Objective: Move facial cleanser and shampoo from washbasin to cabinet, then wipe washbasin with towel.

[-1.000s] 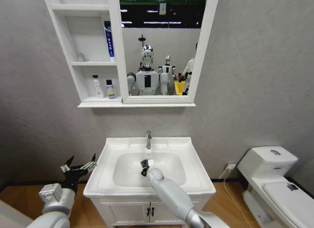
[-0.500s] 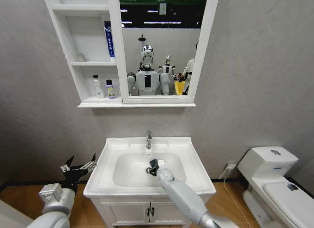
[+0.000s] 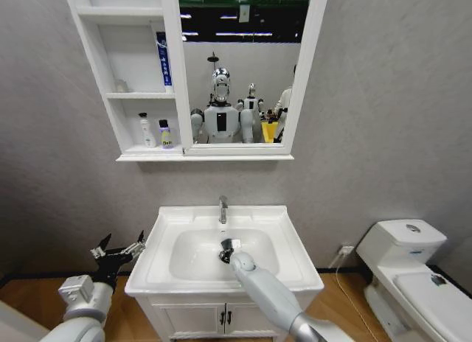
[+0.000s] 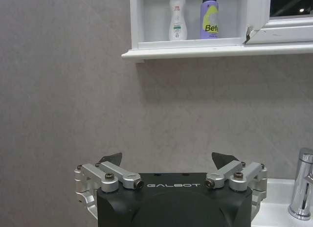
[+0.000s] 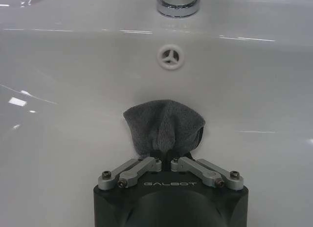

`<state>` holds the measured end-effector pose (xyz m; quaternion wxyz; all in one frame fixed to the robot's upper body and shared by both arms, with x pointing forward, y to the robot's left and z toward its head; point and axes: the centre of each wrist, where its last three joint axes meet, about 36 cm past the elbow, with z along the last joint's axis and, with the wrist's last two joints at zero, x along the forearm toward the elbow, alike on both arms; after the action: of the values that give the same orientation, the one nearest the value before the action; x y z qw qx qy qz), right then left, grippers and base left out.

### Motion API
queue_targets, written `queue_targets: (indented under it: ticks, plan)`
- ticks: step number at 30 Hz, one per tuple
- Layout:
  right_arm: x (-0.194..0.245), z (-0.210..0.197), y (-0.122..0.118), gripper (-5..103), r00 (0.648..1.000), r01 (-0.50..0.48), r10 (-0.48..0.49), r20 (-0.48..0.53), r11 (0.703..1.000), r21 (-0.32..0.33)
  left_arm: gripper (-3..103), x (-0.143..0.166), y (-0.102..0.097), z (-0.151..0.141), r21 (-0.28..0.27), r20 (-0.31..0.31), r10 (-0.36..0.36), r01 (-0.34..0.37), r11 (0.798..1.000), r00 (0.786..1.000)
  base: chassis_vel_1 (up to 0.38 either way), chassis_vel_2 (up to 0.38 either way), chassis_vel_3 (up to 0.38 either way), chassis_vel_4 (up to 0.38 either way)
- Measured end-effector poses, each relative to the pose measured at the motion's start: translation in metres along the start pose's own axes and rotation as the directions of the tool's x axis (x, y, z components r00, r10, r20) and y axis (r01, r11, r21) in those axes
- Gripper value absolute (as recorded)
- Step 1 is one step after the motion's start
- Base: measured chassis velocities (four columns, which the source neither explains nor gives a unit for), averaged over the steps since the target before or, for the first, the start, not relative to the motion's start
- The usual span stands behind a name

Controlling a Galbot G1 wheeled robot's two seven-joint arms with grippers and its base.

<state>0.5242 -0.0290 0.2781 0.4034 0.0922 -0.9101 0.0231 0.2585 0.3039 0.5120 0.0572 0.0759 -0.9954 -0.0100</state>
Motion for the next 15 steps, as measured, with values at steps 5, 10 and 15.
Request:
queue_targets:
  ticks: [5, 10, 15]
  plan:
    - [0.002, -0.002, 0.018, 3, 1.0, 0.027, -0.027, 0.004, 1.0, 0.007, 100, 0.0, 0.0, 0.0, 0.0, 0.0, 0.0, 0.0, 1.0, 1.0, 0.0, 0.0, 0.0, 0.0]
    - [0.003, -0.004, 0.016, 3, 1.0, 0.024, -0.024, 0.008, 1.0, 0.006, 100, 0.0, 0.0, 0.0, 0.0, 0.0, 0.0, 0.0, 1.0, 1.0, 0.0, 0.0, 0.0, 0.0]
    - [0.006, 0.003, -0.007, 3, 1.0, -0.008, 0.008, 0.009, 1.0, -0.001, 100, 0.0, 0.0, 0.0, 0.0, 0.0, 0.0, 0.0, 1.0, 1.0, 0.0, 0.0, 0.0, 0.0]
